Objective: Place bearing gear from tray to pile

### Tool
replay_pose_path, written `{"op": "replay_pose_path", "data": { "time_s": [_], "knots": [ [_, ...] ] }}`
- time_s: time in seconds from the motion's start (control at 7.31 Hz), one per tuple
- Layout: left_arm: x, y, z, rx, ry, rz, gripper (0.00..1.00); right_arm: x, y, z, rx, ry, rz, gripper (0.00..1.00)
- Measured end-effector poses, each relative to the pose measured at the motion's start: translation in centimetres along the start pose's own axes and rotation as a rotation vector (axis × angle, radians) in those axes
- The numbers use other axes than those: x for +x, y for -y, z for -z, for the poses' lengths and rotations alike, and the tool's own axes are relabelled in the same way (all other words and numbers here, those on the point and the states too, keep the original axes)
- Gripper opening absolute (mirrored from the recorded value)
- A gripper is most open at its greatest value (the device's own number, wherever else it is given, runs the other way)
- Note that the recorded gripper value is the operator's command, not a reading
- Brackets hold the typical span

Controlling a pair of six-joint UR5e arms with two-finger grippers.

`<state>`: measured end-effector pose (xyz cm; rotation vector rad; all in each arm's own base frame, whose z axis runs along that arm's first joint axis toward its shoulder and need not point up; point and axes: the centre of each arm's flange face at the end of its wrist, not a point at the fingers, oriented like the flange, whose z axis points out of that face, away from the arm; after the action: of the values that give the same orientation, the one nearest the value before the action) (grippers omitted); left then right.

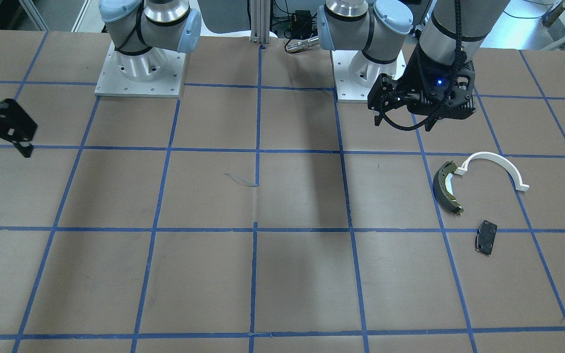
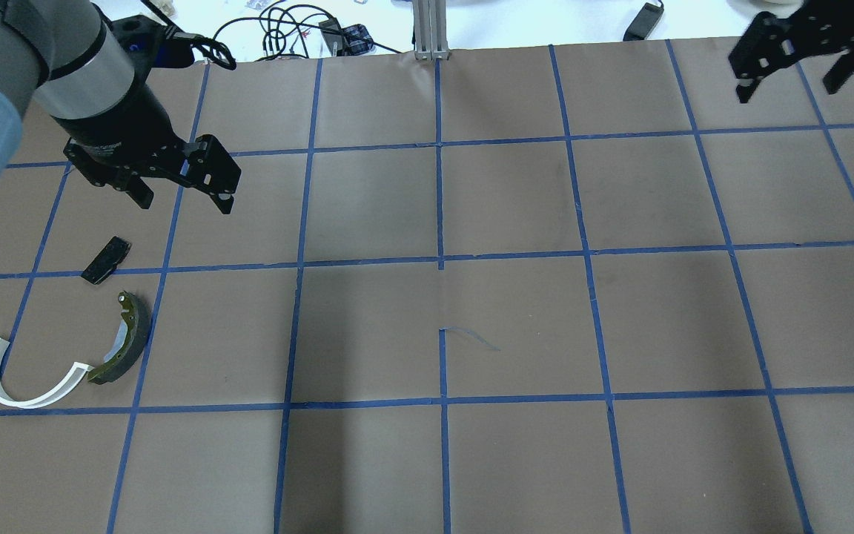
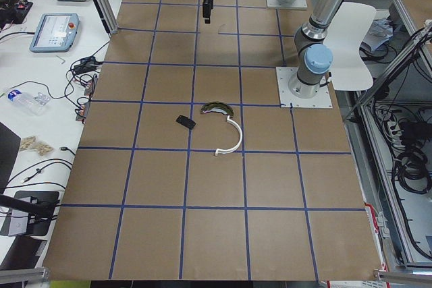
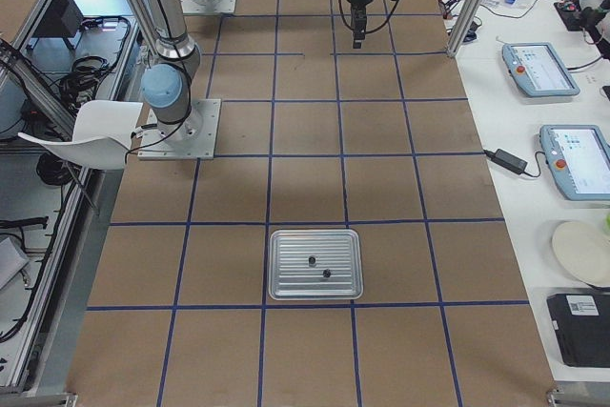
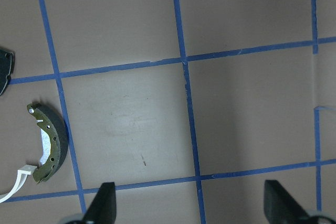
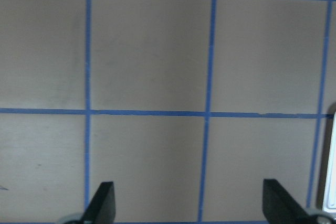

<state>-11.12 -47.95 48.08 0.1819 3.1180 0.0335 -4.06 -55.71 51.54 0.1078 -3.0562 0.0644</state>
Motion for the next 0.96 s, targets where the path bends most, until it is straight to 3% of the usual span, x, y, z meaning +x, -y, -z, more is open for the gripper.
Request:
{"op": "replay_pose_path", "data": {
  "time_s": [0.14,0.41,0.68,0.96],
  "knots": [
    [-0.2,0.2,-0.2,-0.006,0.013,0.000,1.00,6.2,-1.1,-0.6,-0.017,-0.025,0.061,1.00],
    [-0.3,0.3,-0.4,-0.011,0.022,-0.001,1.00,19.3,-4.6,-4.0,-0.058,-0.017,0.148,1.00],
    [-0.3,0.4,-0.4,-0.011,0.023,-0.001,1.00,30.0,-6.5,-10.5,-0.059,-0.024,0.196,1.00],
    [-0.3,0.4,-0.3,-0.008,0.024,-0.001,1.00,37.3,-7.5,-19.1,-0.041,0.028,0.261,1.00]
  ]
}}
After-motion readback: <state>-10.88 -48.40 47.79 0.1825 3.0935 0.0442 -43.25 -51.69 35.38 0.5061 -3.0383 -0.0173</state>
